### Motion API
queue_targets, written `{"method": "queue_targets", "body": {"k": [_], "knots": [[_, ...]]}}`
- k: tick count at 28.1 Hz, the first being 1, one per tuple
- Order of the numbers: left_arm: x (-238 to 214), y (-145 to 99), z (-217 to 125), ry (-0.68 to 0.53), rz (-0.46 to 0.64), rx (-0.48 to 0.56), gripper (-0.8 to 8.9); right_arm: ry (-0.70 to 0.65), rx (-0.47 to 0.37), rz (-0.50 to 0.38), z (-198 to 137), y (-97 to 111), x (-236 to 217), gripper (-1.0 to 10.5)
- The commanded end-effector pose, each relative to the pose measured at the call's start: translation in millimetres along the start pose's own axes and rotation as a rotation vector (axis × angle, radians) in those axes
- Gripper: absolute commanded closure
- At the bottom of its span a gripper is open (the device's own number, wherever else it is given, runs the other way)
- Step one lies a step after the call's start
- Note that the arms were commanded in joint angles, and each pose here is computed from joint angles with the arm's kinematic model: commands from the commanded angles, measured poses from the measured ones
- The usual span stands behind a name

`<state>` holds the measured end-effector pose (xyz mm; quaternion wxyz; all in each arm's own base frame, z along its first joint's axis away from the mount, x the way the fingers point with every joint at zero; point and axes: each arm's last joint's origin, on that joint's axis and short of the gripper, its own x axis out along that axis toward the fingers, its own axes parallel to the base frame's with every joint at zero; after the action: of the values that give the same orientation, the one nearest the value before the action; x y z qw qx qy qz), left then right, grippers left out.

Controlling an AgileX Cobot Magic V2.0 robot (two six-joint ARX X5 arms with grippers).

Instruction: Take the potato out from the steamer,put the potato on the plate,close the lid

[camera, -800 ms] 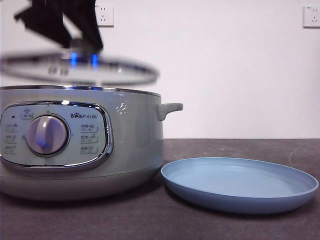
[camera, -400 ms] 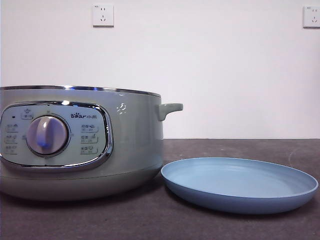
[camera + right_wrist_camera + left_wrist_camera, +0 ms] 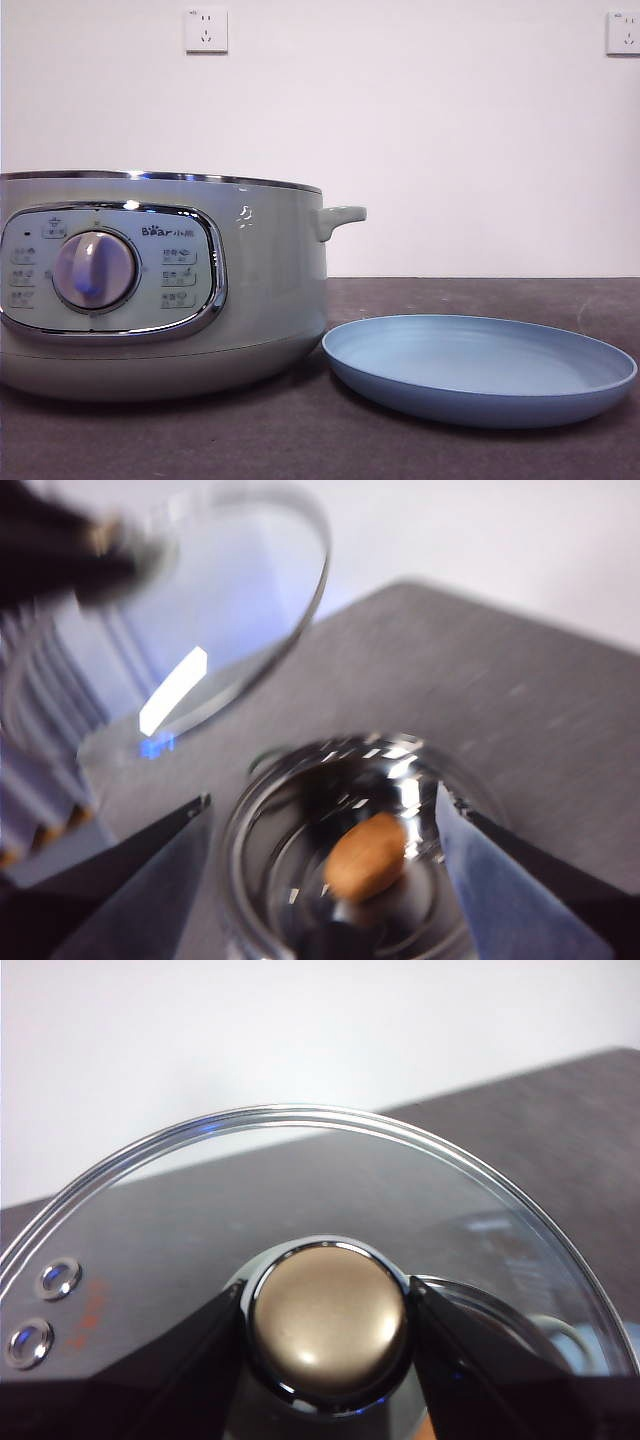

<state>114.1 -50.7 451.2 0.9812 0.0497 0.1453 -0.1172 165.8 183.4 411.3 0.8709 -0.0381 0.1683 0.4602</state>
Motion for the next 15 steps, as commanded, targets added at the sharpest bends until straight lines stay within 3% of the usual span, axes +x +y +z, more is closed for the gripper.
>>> {"method": "queue_targets", "body": {"k": [1, 8, 15], "knots": [[-31, 9, 3, -0.118, 0.061, -0.019, 8.22, 0.085, -0.008, -0.022, 3, 10, 31, 5.7], [-82, 24, -15, -0.173, 0.167, -0.049, 8.22, 0.279, 0.077, -0.054, 15, 5, 97, 5.7], [-111, 33, -37, -0.139, 0.213, -0.072, 8.22, 0.384, 0.185, -0.098, 14, -14, 163, 5.7]]}}
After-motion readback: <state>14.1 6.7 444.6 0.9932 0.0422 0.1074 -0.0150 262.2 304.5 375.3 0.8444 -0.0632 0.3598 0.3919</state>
